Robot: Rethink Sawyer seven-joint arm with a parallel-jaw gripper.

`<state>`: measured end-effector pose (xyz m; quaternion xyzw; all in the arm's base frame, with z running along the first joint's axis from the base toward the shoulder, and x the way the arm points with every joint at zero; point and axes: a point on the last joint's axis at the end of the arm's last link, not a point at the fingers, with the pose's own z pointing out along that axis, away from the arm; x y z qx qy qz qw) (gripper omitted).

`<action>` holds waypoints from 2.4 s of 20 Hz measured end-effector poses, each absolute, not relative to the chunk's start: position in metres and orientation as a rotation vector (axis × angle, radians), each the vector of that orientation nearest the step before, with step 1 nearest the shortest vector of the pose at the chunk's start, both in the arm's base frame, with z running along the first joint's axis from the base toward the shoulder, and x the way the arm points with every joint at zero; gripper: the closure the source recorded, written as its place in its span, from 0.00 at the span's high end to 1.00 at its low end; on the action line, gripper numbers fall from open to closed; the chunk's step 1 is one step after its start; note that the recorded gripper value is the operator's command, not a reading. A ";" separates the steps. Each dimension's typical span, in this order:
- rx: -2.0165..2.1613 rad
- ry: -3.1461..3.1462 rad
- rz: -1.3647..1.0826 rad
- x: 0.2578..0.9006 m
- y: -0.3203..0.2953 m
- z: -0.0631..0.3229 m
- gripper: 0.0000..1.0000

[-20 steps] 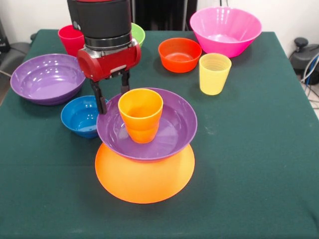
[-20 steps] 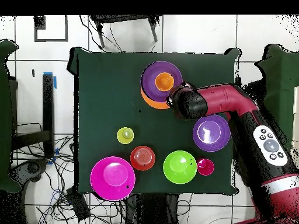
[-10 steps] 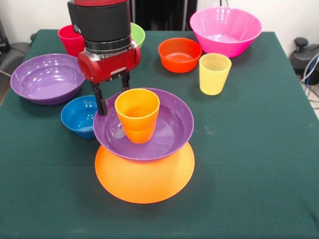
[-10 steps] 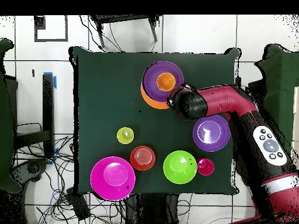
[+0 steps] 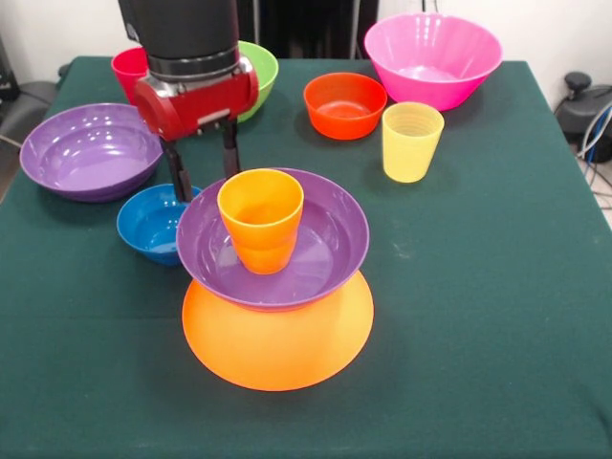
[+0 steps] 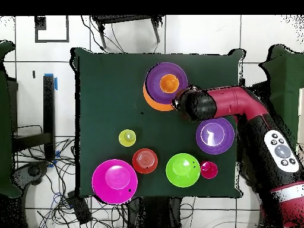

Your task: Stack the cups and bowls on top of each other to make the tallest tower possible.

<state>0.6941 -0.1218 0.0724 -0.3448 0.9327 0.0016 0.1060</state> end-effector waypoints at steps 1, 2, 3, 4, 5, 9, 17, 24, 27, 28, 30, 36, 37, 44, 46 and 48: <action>-1.011 2.753 0.005 0.694 -0.124 0.076 1.00; -1.007 2.759 0.005 0.693 -0.125 0.079 1.00; -0.999 2.765 0.008 0.693 -0.127 0.083 1.00; -0.995 2.769 0.010 0.693 -0.128 0.084 1.00; -0.990 2.773 0.013 0.693 -0.129 0.086 1.00; -0.982 2.790 0.011 0.691 -0.134 0.093 1.00; -0.967 2.812 0.052 0.669 -0.146 0.079 1.00; -0.938 2.790 0.050 0.642 -0.169 0.059 1.00; -0.939 2.782 0.042 0.632 -0.173 0.050 1.00; -0.940 2.778 0.040 0.630 -0.173 0.048 1.00; -0.941 2.769 0.038 0.626 -0.174 0.044 1.00; -0.918 2.748 0.066 0.615 -0.172 0.031 1.00; -0.914 2.745 0.072 0.613 -0.171 0.029 1.00; -0.889 2.715 0.125 0.603 -0.158 0.009 1.00; -0.878 2.701 0.137 0.603 -0.155 0.004 1.00; -0.869 2.691 0.141 0.603 -0.153 0.000 1.00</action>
